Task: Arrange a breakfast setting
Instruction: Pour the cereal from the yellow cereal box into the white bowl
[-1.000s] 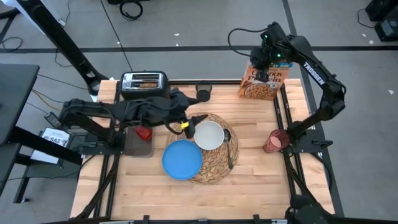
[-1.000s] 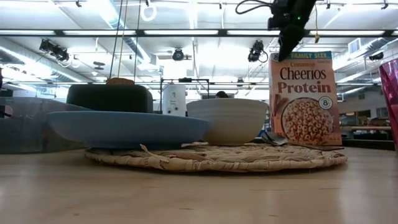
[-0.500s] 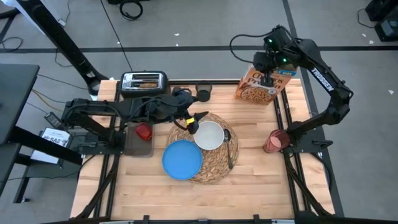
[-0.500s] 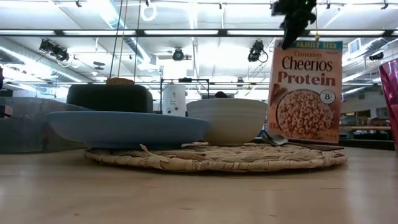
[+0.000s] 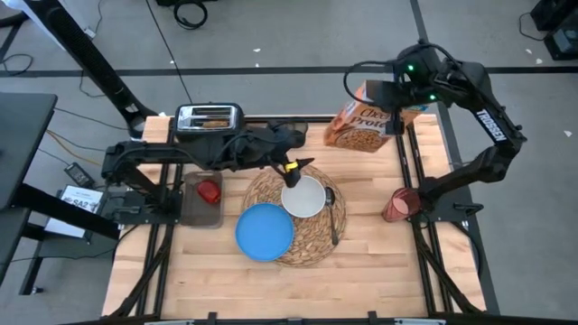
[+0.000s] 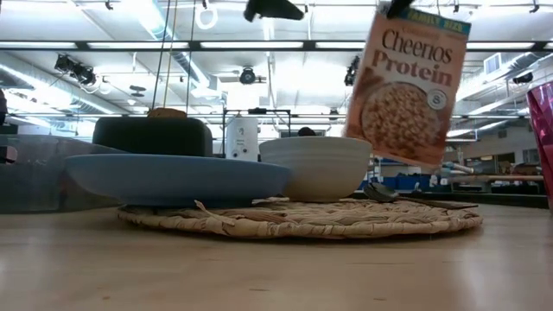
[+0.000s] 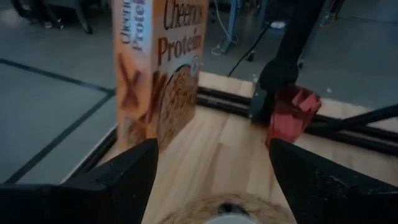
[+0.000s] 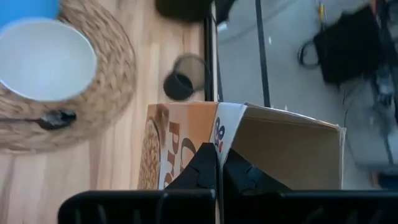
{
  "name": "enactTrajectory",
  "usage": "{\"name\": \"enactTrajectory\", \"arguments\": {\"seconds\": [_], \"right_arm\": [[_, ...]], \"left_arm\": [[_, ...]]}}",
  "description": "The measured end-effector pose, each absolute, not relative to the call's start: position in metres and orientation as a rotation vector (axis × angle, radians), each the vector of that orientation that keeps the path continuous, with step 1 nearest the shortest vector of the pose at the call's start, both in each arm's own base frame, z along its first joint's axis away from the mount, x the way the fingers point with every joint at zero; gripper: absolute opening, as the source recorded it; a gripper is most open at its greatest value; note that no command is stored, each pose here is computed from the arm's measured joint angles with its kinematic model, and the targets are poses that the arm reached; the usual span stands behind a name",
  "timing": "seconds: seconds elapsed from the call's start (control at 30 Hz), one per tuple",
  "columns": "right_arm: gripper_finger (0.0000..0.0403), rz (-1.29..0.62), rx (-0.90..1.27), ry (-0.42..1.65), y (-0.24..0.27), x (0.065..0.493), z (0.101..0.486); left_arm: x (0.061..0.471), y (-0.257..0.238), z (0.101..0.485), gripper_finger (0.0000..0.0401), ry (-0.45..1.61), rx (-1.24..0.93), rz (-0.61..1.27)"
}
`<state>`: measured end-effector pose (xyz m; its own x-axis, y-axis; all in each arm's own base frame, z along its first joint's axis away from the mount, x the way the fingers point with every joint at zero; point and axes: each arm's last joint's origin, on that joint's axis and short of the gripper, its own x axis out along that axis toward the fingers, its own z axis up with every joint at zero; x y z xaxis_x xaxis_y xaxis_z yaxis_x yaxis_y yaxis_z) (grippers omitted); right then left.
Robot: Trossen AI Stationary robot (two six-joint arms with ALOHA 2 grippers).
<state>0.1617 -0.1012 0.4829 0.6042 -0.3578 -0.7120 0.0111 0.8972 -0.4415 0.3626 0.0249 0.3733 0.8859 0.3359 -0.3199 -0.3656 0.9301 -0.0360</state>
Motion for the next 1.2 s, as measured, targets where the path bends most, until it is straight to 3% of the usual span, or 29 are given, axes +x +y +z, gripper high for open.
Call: {"name": "enactTrajectory", "arguments": {"seconds": [0.57, 1.2], "right_arm": [[0.0, 0.022, -0.508, 0.782, -0.059, 0.176, 0.493], [0.0, 0.076, -0.53, 0.737, -0.049, 0.195, 0.492]], "left_arm": [[0.402, 0.059, 0.324, 0.0313, 0.366, -0.218, 0.338], [0.412, 0.06, 0.323, 0.0313, 0.29, -0.251, 0.26]]}}
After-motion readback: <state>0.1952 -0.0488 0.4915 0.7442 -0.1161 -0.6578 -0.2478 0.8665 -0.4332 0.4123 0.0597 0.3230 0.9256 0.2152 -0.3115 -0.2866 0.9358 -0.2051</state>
